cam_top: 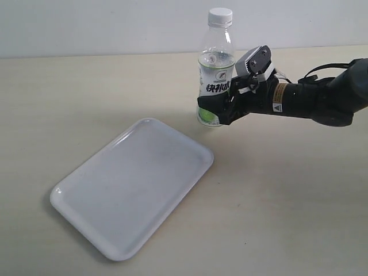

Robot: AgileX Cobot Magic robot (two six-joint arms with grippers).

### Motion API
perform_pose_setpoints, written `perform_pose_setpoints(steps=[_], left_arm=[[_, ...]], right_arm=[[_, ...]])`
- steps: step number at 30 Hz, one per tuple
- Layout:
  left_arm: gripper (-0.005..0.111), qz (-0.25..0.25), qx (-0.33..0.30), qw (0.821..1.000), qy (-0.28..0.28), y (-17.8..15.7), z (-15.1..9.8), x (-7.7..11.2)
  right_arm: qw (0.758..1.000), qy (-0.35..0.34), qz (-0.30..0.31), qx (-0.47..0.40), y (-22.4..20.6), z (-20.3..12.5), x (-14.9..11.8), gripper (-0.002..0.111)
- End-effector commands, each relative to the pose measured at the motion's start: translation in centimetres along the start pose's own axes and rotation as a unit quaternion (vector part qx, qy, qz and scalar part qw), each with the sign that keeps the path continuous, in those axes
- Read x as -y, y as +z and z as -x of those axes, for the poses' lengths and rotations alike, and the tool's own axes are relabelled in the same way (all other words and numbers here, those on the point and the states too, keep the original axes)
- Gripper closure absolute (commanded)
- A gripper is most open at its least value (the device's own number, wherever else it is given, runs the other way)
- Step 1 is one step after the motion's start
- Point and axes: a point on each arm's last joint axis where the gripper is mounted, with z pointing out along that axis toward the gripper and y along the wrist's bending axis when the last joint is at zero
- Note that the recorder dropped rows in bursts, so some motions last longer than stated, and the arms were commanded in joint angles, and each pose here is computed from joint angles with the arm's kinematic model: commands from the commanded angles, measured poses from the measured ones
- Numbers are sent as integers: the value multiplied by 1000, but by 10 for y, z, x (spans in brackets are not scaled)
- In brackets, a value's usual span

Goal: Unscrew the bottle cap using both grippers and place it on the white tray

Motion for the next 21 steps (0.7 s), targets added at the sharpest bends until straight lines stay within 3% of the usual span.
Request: perform_pose_setpoints(steps=[1, 15, 21], left_arm=[[107, -4, 1, 1000, 5, -1, -1, 0], [107, -12, 8, 999, 29, 0, 1, 2], [107, -28, -24, 999, 23, 14, -5, 3]], right_arm=[[1000, -4, -4, 23, -5, 7, -4, 108], [999, 0, 4, 34, -5, 8, -6, 108], [999, -19, 18, 29, -5, 7, -8, 108]])
